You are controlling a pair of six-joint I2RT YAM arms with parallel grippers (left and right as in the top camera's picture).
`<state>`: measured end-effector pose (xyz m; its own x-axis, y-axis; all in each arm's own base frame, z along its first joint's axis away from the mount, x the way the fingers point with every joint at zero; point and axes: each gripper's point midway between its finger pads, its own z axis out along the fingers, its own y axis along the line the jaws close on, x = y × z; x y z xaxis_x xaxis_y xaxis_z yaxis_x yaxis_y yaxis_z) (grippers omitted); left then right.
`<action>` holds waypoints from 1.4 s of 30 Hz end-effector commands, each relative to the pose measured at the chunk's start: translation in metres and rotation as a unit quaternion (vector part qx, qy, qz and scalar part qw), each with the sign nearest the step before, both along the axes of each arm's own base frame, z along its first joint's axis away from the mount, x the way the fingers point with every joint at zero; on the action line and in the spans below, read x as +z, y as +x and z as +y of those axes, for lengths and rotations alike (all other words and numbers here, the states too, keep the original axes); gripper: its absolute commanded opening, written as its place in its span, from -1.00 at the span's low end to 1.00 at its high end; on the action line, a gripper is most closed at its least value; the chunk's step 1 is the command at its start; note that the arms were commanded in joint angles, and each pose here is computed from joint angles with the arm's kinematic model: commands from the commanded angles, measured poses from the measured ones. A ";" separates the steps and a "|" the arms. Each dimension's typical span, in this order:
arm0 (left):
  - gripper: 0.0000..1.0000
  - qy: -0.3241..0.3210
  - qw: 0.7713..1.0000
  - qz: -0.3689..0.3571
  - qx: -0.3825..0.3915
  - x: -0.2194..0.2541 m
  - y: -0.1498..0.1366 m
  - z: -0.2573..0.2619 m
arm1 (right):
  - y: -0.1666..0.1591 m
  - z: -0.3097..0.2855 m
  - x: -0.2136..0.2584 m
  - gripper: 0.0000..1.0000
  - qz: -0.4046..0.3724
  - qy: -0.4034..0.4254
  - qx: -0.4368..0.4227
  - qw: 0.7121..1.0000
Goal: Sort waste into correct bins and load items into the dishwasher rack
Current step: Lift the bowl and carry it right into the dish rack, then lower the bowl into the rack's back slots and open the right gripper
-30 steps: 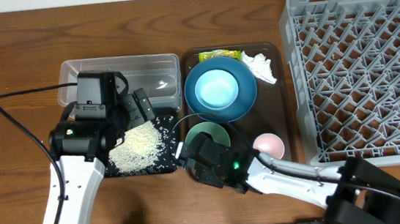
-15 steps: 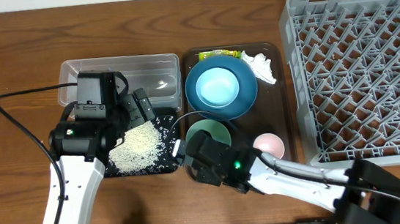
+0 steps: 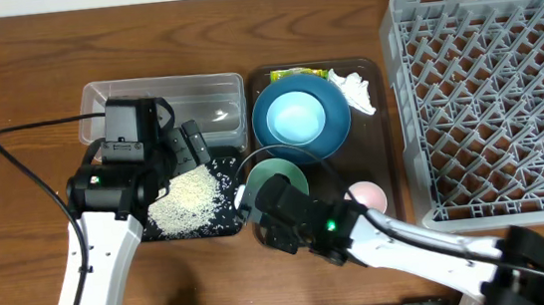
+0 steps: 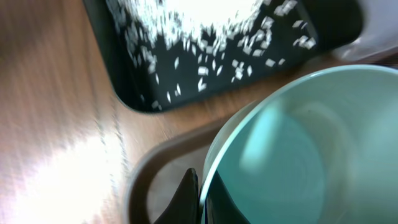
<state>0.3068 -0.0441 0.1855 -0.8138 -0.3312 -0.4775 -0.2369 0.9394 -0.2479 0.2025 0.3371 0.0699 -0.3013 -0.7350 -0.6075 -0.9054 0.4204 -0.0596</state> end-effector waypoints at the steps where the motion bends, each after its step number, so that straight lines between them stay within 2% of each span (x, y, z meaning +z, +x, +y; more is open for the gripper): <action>1: 0.90 0.002 1.000 -0.010 -0.001 0.008 0.004 0.001 | 0.007 0.013 0.062 -0.98 -0.009 0.081 -0.028 0.996; 4: 0.90 0.002 1.000 -0.010 -0.001 0.008 0.004 0.001 | 0.017 0.004 0.102 -0.98 -0.027 0.113 -0.045 0.992; 9: 0.90 0.002 1.000 -0.010 -0.001 0.008 0.004 0.001 | 0.053 -0.037 0.168 -0.98 -0.049 0.182 -0.117 0.975; 17: 0.90 0.002 1.000 -0.010 -0.001 0.008 0.004 0.001 | 0.121 -0.139 0.216 -0.98 -0.036 0.289 -0.198 0.936; 22: 0.90 0.002 1.000 -0.010 -0.001 0.008 0.004 0.001 | 0.154 -0.207 0.226 -0.98 -0.036 0.337 -0.237 0.910; 27: 0.90 0.002 1.000 -0.010 -0.001 0.008 0.004 0.001 | 0.176 -0.260 0.235 -0.98 -0.047 0.389 -0.234 0.890; 42: 0.90 0.002 1.000 -0.010 -0.001 0.008 0.004 0.001 | 0.244 -0.331 0.207 -0.98 -0.037 0.494 -0.224 0.840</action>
<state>0.3070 -0.0439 0.1855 -0.8135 -0.3322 -0.4774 -0.2379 0.9391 -0.2480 0.4425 0.0080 0.2873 -0.2604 0.2481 -0.9331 -0.6667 0.6528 0.3596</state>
